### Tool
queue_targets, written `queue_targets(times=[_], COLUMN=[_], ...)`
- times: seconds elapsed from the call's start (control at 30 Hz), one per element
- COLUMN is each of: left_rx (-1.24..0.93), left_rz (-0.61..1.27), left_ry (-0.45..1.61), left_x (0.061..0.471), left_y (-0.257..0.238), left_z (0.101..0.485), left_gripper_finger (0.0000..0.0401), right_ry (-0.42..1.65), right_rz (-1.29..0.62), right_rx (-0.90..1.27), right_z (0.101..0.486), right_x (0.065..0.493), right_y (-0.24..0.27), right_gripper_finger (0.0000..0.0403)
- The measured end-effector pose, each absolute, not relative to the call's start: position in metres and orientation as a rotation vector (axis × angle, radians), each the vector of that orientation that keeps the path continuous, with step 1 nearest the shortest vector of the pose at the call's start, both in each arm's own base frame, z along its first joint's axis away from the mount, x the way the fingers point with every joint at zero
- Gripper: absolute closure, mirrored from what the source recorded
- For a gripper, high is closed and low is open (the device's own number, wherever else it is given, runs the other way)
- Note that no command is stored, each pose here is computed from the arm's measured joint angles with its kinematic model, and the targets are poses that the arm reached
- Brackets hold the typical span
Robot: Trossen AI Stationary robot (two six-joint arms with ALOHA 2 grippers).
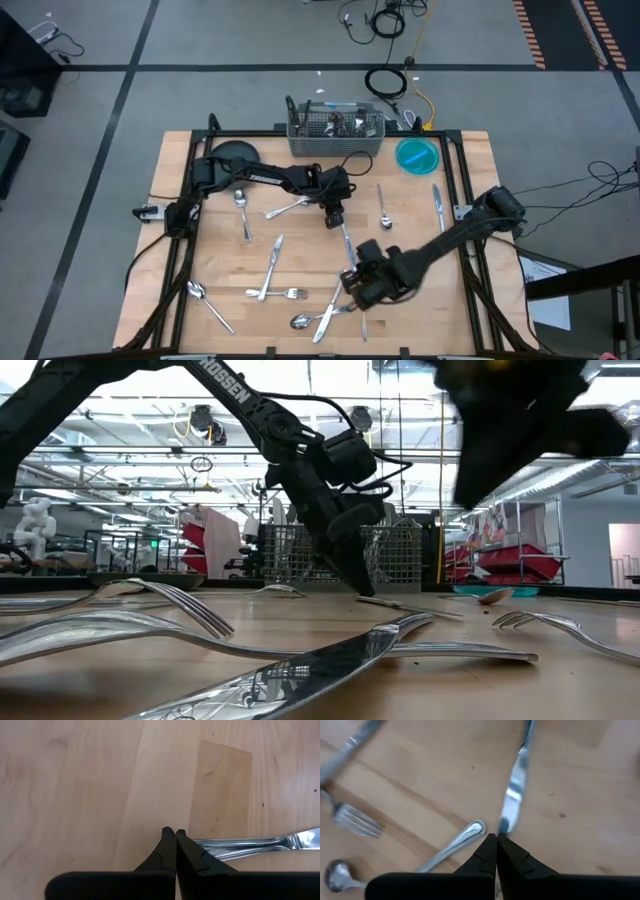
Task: Sort silverware
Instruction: Put the table knife into the silverware organizer
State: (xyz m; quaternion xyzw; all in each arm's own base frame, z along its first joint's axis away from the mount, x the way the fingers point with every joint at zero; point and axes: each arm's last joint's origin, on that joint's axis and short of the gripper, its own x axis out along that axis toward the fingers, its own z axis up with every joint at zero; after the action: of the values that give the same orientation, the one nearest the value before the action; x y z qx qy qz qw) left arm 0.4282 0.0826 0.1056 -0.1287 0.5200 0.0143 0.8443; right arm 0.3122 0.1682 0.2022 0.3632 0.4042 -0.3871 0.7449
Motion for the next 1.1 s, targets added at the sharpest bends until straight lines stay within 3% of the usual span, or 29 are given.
queue_targets(times=[0.3,0.6,1.1], left_rx=[-0.312,-0.314,-0.322], left_rz=[0.011,0.008,0.004], left_ry=[1.106,1.105,1.098], left_x=[0.427,0.427,0.427], left_y=[0.082,0.081,0.083], left_z=[0.105,0.105,0.105], left_gripper_finger=[0.0401,0.0401,0.0401], right_ry=[0.932,0.965,1.009], right_rz=[-0.896,-0.972,-0.900], right_rx=[0.830,0.820,0.743], right_z=[0.159,0.156,0.154], right_x=[0.337,0.333,0.350], right_y=[0.162,0.154,0.128], right_gripper_finger=[0.0403,0.0403,0.0403])
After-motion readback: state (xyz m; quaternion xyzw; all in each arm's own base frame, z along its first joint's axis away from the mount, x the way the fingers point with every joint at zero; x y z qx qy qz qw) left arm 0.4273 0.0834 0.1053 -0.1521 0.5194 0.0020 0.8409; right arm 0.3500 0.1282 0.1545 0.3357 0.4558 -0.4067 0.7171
